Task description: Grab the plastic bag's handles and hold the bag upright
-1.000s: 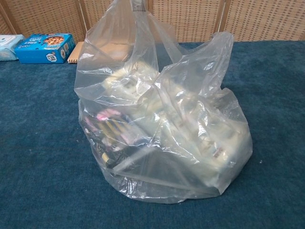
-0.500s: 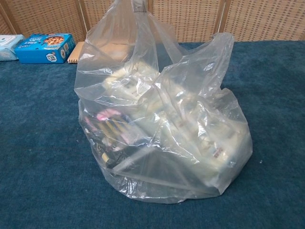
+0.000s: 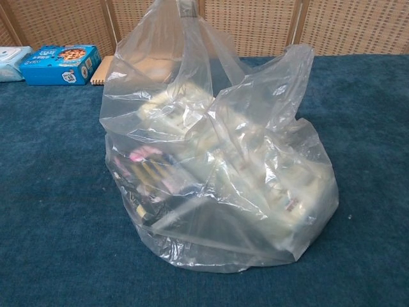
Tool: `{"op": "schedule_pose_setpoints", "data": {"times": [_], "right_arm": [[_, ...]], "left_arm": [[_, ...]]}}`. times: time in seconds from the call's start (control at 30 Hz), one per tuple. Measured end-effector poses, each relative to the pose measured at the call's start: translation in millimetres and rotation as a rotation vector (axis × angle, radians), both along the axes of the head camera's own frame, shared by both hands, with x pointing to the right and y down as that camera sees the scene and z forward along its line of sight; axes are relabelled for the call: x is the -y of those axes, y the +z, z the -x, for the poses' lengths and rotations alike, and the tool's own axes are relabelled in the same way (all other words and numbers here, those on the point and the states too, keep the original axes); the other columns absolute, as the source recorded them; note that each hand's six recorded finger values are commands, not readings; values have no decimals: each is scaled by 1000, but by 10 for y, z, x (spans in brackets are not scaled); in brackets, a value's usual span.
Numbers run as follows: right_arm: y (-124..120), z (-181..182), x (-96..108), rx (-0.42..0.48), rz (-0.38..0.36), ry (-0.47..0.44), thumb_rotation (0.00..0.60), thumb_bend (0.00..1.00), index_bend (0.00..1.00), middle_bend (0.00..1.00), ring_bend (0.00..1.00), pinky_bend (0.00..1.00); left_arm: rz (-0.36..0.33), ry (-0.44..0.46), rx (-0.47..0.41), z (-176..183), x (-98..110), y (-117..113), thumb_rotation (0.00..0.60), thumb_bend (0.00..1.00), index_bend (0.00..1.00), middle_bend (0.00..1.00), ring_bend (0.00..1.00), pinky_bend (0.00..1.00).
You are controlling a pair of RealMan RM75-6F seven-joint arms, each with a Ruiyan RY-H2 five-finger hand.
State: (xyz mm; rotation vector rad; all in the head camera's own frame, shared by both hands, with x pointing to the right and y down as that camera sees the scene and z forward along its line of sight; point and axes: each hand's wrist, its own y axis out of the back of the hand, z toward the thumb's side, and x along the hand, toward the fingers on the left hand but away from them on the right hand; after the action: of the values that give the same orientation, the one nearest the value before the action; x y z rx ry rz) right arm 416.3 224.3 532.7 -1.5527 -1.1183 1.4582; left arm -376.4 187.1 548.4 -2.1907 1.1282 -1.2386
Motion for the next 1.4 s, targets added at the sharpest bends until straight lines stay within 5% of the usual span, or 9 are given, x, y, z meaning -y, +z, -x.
{"op": "schedule_pose_setpoints", "data": {"times": [0.73, 1.4], "right_arm": [[-23, -109, -32, 20, -14, 19, 546, 159, 259, 273, 166, 133], [-42, -166, -39, 26, -20, 29, 544, 159, 254, 273, 165, 132]], "left_arm": [[308, 92, -442, -1455, 465, 269, 0, 157, 271, 273, 189, 212], [330, 40, -468, -1549, 648, 366, 0, 156, 200, 223, 135, 194]]}}
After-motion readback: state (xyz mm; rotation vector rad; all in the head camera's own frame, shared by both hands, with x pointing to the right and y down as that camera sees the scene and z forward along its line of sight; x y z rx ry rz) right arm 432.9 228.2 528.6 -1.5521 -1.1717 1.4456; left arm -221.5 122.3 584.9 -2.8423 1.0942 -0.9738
